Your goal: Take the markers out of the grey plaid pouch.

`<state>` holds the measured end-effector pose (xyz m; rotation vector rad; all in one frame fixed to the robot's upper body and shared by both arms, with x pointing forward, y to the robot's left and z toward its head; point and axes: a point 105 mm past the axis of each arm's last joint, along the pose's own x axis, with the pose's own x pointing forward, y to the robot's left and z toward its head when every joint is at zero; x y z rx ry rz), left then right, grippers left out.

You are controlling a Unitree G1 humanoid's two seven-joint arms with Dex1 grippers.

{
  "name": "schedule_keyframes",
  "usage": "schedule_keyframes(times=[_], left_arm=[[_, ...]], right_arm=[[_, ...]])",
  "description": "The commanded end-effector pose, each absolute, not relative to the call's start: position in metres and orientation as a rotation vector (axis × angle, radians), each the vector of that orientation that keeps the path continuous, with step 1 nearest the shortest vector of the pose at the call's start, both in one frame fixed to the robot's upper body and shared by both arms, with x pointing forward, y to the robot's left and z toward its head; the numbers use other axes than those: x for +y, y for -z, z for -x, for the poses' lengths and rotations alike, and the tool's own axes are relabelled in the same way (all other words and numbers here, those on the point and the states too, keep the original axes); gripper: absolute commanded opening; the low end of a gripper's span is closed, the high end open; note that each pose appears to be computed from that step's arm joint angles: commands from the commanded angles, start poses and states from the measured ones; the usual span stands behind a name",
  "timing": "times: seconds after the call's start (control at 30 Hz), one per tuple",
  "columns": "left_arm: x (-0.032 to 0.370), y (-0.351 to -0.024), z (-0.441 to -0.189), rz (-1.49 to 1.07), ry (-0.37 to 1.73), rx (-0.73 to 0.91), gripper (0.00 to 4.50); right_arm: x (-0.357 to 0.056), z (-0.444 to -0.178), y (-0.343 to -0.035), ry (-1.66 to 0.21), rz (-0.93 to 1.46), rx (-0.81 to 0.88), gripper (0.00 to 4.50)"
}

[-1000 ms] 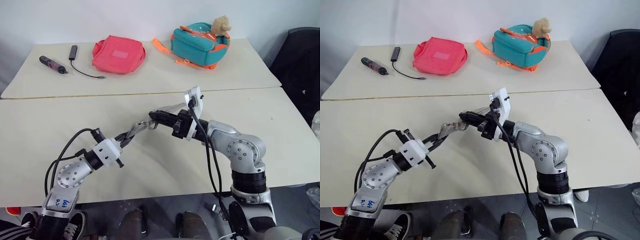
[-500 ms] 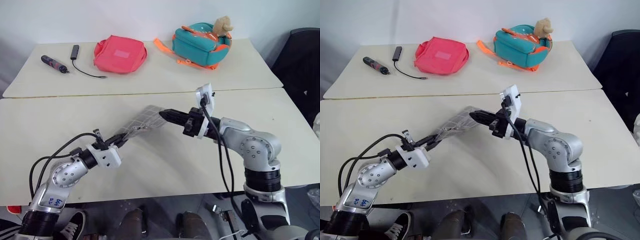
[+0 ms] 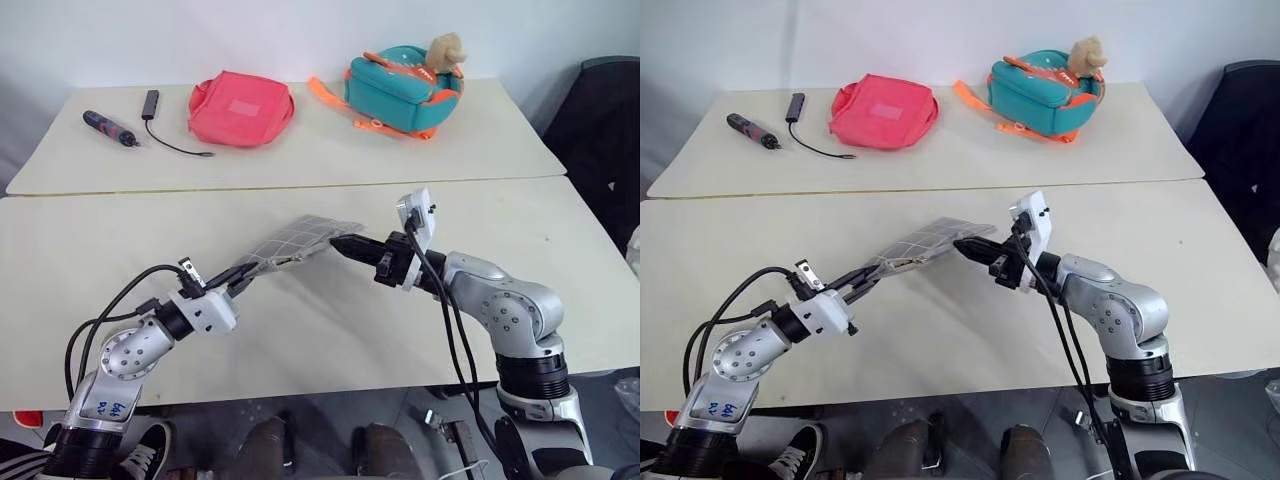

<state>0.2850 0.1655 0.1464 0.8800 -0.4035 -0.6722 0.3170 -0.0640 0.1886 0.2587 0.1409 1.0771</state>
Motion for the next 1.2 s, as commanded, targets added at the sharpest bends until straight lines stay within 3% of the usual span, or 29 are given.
schedule_keyframes(times=[0.03, 0.33, 0.63, 0.87, 1.13, 1.2], left_arm=[[0.169, -0.162, -0.28, -0.858, 0.644, -0.465, 0.0], [0.178, -0.154, -0.282, -0.93, 0.618, -0.431, 0.0], [0.177, -0.155, -0.279, -0.909, 0.619, -0.447, 0.0], [0.176, -0.165, -0.273, -0.817, 0.631, -0.476, 0.0], [0.172, -0.159, -0.271, -0.868, 0.664, -0.462, 0.0], [0.171, -0.158, -0.271, -0.878, 0.669, -0.461, 0.0]], right_arm=[[-0.08, -0.322, -0.193, -1.029, -0.214, 0.104, 0.06], [-0.105, -0.33, -0.214, -0.997, -0.214, 0.062, 0.06], [-0.124, -0.342, -0.212, -0.941, -0.182, 0.074, 0.06], [-0.106, -0.33, -0.195, -1.005, -0.177, 0.117, 0.06], [-0.111, -0.335, -0.211, -0.987, -0.168, 0.067, 0.06], [-0.113, -0.336, -0.21, -0.981, -0.144, 0.066, 0.55]])
